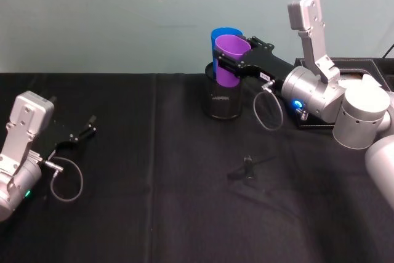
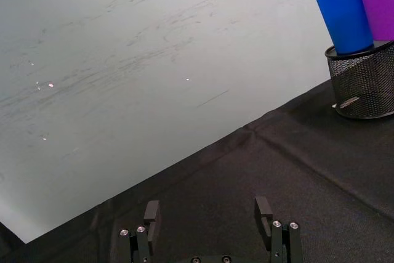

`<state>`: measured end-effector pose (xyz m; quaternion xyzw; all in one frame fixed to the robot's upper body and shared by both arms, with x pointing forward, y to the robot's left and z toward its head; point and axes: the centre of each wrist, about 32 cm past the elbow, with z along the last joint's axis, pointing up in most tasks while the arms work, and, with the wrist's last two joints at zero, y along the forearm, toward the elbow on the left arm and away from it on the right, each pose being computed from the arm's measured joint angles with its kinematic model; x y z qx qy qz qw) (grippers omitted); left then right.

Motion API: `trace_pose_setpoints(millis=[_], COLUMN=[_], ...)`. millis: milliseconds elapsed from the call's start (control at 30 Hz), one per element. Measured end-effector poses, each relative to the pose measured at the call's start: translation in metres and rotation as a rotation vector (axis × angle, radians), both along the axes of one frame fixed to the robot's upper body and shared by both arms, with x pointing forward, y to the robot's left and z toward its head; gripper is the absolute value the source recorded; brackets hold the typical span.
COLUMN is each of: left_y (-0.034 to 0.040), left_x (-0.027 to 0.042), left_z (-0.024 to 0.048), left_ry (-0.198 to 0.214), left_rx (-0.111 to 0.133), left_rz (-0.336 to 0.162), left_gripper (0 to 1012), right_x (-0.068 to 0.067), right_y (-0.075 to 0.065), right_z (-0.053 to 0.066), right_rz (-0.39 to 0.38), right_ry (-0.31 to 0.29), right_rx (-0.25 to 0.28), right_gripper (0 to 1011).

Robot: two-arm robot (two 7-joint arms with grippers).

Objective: Pick up one cup with a gripper and tap it against the other cup.

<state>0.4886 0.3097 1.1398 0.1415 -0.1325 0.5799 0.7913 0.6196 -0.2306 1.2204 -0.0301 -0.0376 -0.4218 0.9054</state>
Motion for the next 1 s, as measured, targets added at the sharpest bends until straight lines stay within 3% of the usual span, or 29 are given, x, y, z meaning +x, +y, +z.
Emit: trace_pose_setpoints(millis=[567,767,1000], left_y=[0.0000,0.0000,0.0000], left_x=[0.0000,0.0000,0.0000], left_z=[0.0000,0.0000,0.0000], left_ry=[0.000,0.000,0.000], left_rx=[0.000,0.000,0.000], left_rz=[0.000,0.000,0.000], left_gripper=[1000,1000,1000], right_x=[-0.002,-0.012,-0.034], right_y=[0.001,0.003,0.006], right_z=[0.000,-0.001,-0.005], right_rz=[0.006,0.026,0.049], right_ry=[-0.001,0.009,0.009], right_rx=[-0.005,-0.013,0.011], right_gripper=[716,716,716])
